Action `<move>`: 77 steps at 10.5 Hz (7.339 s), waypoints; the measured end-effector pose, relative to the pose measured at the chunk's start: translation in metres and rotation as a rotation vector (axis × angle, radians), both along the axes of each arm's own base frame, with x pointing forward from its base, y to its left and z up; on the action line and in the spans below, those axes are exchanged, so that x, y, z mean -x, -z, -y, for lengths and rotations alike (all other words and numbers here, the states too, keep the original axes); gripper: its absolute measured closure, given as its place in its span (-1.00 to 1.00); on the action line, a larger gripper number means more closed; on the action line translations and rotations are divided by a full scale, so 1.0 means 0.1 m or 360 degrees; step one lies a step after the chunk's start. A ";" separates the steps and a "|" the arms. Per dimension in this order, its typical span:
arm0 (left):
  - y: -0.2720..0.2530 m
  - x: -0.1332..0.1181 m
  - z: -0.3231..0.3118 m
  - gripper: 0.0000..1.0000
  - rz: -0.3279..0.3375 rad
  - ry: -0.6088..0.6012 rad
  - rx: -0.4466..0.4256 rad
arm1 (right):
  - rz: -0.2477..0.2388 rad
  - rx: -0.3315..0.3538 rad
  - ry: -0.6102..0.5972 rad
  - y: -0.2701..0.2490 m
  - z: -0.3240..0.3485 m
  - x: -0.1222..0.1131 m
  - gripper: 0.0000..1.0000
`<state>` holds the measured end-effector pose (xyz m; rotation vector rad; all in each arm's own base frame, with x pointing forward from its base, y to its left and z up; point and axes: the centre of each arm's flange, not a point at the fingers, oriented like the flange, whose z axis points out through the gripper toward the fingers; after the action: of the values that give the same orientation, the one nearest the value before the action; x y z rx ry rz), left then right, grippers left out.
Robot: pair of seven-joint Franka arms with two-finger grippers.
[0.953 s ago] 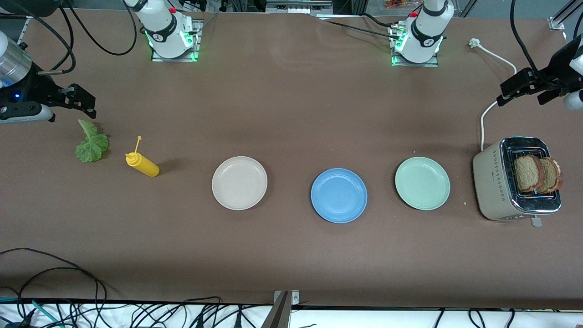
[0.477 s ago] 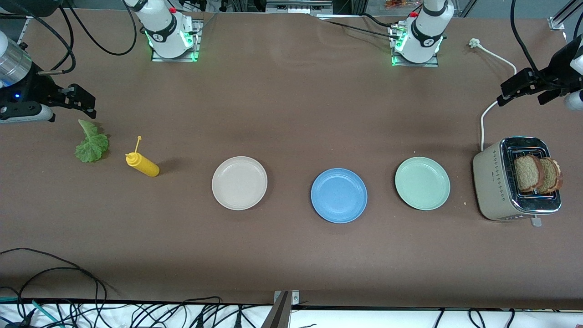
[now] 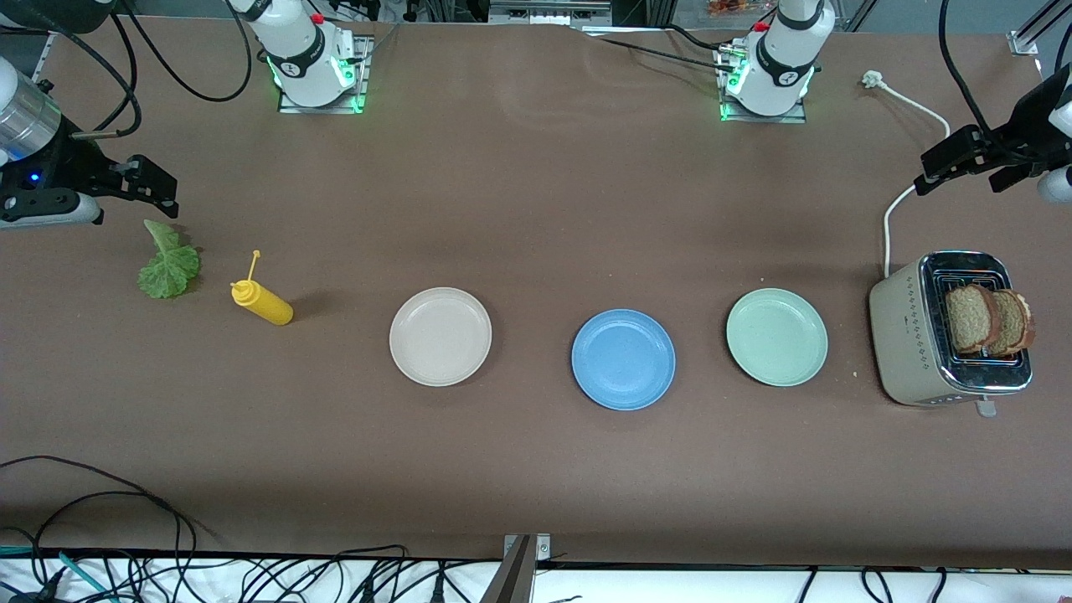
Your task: Make sandwich in blue plate with both arms
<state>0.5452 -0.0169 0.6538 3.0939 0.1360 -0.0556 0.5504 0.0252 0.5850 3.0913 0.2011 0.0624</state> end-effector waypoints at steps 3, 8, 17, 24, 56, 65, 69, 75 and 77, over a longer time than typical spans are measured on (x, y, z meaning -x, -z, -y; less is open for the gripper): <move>0.01 -0.01 -0.03 -1.00 -0.0002 -0.0001 -0.0052 | 0.0000 0.0000 0.0000 0.00 0.00 0.00 -1.00; 0.02 -0.01 -0.03 -1.00 -0.0004 -0.0001 -0.0068 | -0.0001 0.0000 0.0000 0.00 0.00 0.00 -1.00; 0.02 -0.01 -0.03 -1.00 -0.0004 -0.0001 -0.0068 | -0.0001 0.0000 0.0000 0.00 0.00 0.00 -1.00; 0.05 -0.03 -0.03 -1.00 -0.0012 -0.0001 -0.0069 | -0.0001 0.0000 0.0000 0.00 0.00 0.00 -1.00; -0.16 0.04 -0.13 -1.00 0.0035 0.0006 -0.0121 | -0.0002 -0.0001 0.0000 0.01 0.00 0.00 -1.00; -0.35 0.17 -0.13 -1.00 0.0008 0.0015 -0.0100 | -0.0008 -0.0003 0.0000 0.03 0.00 0.00 -1.00; -0.41 0.32 0.15 -1.00 -0.0112 0.0117 -0.0059 | -0.0014 -0.0003 -0.0001 0.04 -0.01 0.00 -1.00; -0.25 0.21 0.37 -1.00 -0.0135 0.0193 -0.0317 | -0.0014 -0.0004 -0.0001 0.05 -0.01 0.00 -1.00; -0.04 0.06 0.11 -1.00 -0.0192 0.0129 -0.0305 | -0.0014 -0.0004 -0.0001 0.05 -0.01 0.00 -1.00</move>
<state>0.5396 -0.0284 0.6581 3.2862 0.0208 -0.2464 0.5502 0.0260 0.5805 3.0946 0.2024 0.0495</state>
